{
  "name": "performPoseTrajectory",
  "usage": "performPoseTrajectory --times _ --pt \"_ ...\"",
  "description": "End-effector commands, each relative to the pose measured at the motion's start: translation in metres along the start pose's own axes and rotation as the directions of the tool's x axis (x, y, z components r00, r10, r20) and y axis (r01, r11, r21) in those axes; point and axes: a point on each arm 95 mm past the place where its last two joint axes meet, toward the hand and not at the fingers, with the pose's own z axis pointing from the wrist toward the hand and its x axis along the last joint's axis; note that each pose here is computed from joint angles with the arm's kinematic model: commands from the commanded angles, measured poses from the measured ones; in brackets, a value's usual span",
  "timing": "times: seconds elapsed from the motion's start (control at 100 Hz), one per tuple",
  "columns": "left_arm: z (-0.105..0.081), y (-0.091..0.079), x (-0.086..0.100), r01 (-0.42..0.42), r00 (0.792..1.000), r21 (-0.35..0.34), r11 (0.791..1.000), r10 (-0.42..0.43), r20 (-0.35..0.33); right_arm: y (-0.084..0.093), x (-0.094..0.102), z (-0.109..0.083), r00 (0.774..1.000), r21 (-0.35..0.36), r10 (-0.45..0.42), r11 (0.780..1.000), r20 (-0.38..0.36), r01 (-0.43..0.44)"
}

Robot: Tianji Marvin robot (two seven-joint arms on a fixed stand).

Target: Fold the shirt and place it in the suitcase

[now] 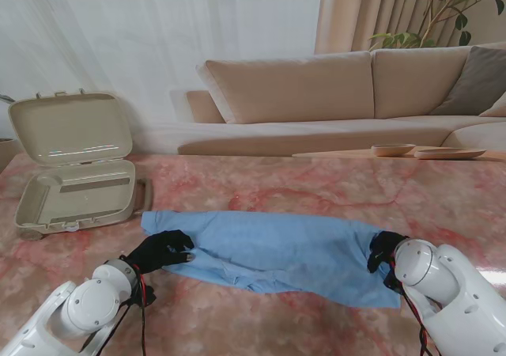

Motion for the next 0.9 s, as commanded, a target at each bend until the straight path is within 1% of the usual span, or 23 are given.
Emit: performPoseTrajectory --times 0.0,0.14,0.3,0.38,0.56,0.71,0.79,0.89 --pt "-0.001 0.007 -0.006 0.008 1.000 -0.011 1.000 -0.008 0.013 -0.018 -0.008 0.003 1.000 0.034 0.012 0.999 0.019 -0.013" --pt "-0.002 0.005 -0.004 0.006 1.000 -0.001 1.000 -0.006 0.006 -0.011 -0.007 -0.001 0.998 -0.007 0.056 0.998 -0.004 -0.056" --pt "-0.006 0.000 -0.003 0.006 1.000 0.033 0.999 -0.006 0.003 -0.003 -0.005 -0.005 0.993 -0.057 0.120 0.991 -0.014 -0.121" --pt "-0.009 -0.003 -0.003 0.006 1.000 0.051 0.999 -0.007 0.008 0.001 -0.004 -0.007 0.990 -0.088 0.140 0.986 -0.024 -0.142" --pt "-0.017 -0.011 -0.008 0.005 0.999 0.087 0.996 -0.007 0.033 0.012 0.000 -0.015 0.983 -0.131 0.172 0.975 -0.057 -0.178" --pt "-0.021 -0.012 -0.017 -0.005 0.998 0.077 0.997 0.001 0.055 0.021 0.002 -0.023 0.977 -0.166 0.196 0.964 -0.088 -0.209" --pt "-0.020 -0.009 -0.022 -0.006 0.998 0.056 0.998 0.002 0.061 0.027 0.004 -0.026 0.972 -0.178 0.209 0.958 -0.102 -0.225" --pt "-0.016 -0.004 -0.026 0.004 0.998 0.025 1.000 -0.005 0.064 0.033 0.005 -0.030 0.972 -0.191 0.206 0.955 -0.114 -0.225"
